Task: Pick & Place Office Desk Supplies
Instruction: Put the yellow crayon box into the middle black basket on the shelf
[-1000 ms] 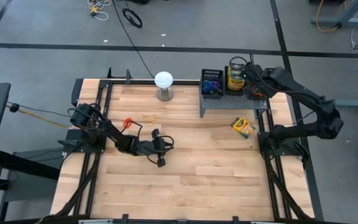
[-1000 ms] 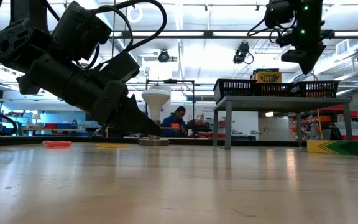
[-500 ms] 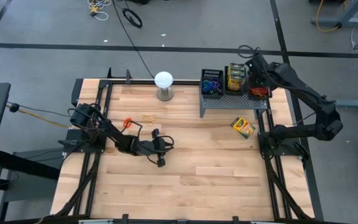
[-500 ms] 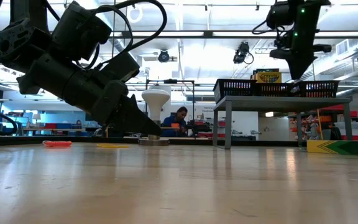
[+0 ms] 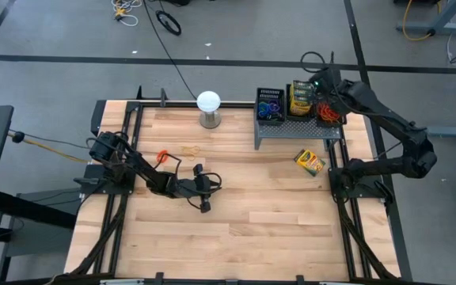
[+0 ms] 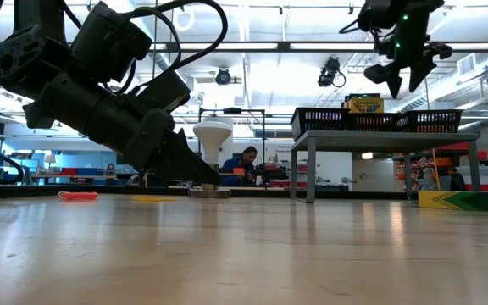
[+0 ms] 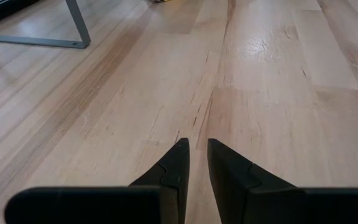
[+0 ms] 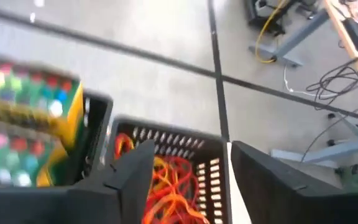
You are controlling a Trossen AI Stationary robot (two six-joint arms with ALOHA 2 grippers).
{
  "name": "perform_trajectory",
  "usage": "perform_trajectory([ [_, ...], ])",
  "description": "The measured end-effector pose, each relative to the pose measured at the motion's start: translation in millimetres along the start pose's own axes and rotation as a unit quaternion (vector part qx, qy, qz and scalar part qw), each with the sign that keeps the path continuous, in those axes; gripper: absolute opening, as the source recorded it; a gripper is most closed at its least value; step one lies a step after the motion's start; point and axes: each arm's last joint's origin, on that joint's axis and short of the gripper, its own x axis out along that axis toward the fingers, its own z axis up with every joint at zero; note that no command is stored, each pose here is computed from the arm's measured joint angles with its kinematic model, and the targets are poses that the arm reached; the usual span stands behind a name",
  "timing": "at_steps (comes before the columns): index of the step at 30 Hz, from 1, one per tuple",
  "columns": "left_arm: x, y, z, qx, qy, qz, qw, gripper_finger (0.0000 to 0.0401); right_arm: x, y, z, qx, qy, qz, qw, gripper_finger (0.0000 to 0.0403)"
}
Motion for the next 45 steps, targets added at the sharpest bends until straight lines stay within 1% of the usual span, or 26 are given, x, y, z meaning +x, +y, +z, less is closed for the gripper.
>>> perform_trajectory([
  [2, 0.0, 0.0, 0.0, 0.000, 0.000, 0.000, 1.000, 0.0063, -0.6, 0.7, 2.2, 0.033, -0.014, -0.006, 0.999, 0.0231],
  [6, 0.0, 0.0, 0.0, 0.000, 0.000, 0.000, 1.000, 0.0063, -0.4, 1.6, 5.2, 0.092, -0.024, 0.002, 0.995, 0.0243],
  [9, 0.0, 0.0, 0.0, 0.000, 0.000, 0.000, 1.000, 0.0063, -0.4, 1.6, 6.2, 0.103, -0.030, -0.001, 0.994, 0.0244],
  [11, 0.0, 0.0, 0.0, -0.003, 0.000, 0.000, 1.000, 0.0063, -0.6, 1.9, 6.0, 0.076, -0.028, 0.001, 0.997, 0.0239],
  [12, 0.0, -0.1, -0.1, -0.004, 0.000, -0.001, 1.000, 0.0063, -1.9, 2.2, 4.8, 0.054, -0.023, 0.011, 0.998, 0.0232],
  [13, 0.0, -0.3, -0.1, -0.004, 0.001, -0.005, 1.000, 0.0063, -3.6, 2.7, 2.6, 0.028, -0.013, 0.028, 0.999, 0.0222],
  [15, 0.0, -0.9, -0.2, -0.004, 0.003, -0.016, 1.000, 0.0063, -10.9, 3.2, -5.2, -0.030, 0.012, 0.071, 0.997, 0.0190],
  [17, -0.1, -1.3, -0.3, -0.004, 0.004, -0.021, 1.000, 0.0063, -23.2, 3.5, -17.9, -0.090, 0.038, 0.105, 0.990, 0.0143],
  [19, -0.1, -1.3, -0.3, -0.005, 0.004, -0.021, 1.000, 0.0063, -38.6, 3.2, -33.6, -0.140, 0.045, 0.125, 0.981, 0.0086],
  [21, -0.1, -1.3, -0.3, -0.008, 0.004, -0.021, 1.000, 0.0063, -54.6, 1.5, -48.9, -0.169, 0.036, 0.148, 0.974, 0.0029],
  [22, -0.1, -1.3, -0.2, -0.009, 0.004, -0.021, 1.000, 0.0063, -62.6, -0.2, -55.7, -0.176, 0.028, 0.162, 0.971, 0.0015],
  [26, -0.1, -1.3, -0.2, -0.010, 0.004, -0.021, 1.000, 0.0063, -87.7, -2.3, -88.0, -0.184, -0.010, 0.237, 0.954, 0.0015],
  [28, -0.1, -1.3, -0.2, -0.010, 0.004, -0.021, 1.000, 0.0063, -91.0, 4.1, -108.6, -0.193, -0.017, 0.260, 0.946, 0.0007],
  [31, -0.1, -1.3, -0.2, -0.010, 0.004, -0.021, 1.000, 0.0063, -86.2, 22.8, -142.0, -0.211, -0.009, 0.275, 0.938, 0.0007],
  [34, 0.0, -1.1, -0.1, -0.010, 0.003, -0.020, 1.000, 0.0063, -76.8, 45.3, -172.5, -0.239, 0.000, 0.270, 0.933, 0.0007],
  [36, 0.0, -1.2, -0.1, -0.012, 0.003, -0.020, 1.000, 0.0063, -69.6, 57.6, -187.4, -0.252, 0.007, 0.251, 0.935, 0.0004],
  [37, 0.0, -1.2, -0.2, -0.012, 0.003, -0.021, 1.000, 0.0063, -65.5, 62.3, -193.2, -0.259, 0.009, 0.232, 0.937, 0.0003],
  [40, 0.0, -1.2, -0.2, -0.012, 0.003, -0.020, 1.000, 0.0063, -55.4, 74.5, -204.6, -0.268, 0.017, 0.182, 0.946, 0.0005],
  [45, 0.0, -1.2, -0.2, -0.012, 0.003, -0.020, 1.000, 0.0063, -41.0, 92.0, -216.6, -0.298, 0.032, 0.123, 0.946, 0.0006],
])
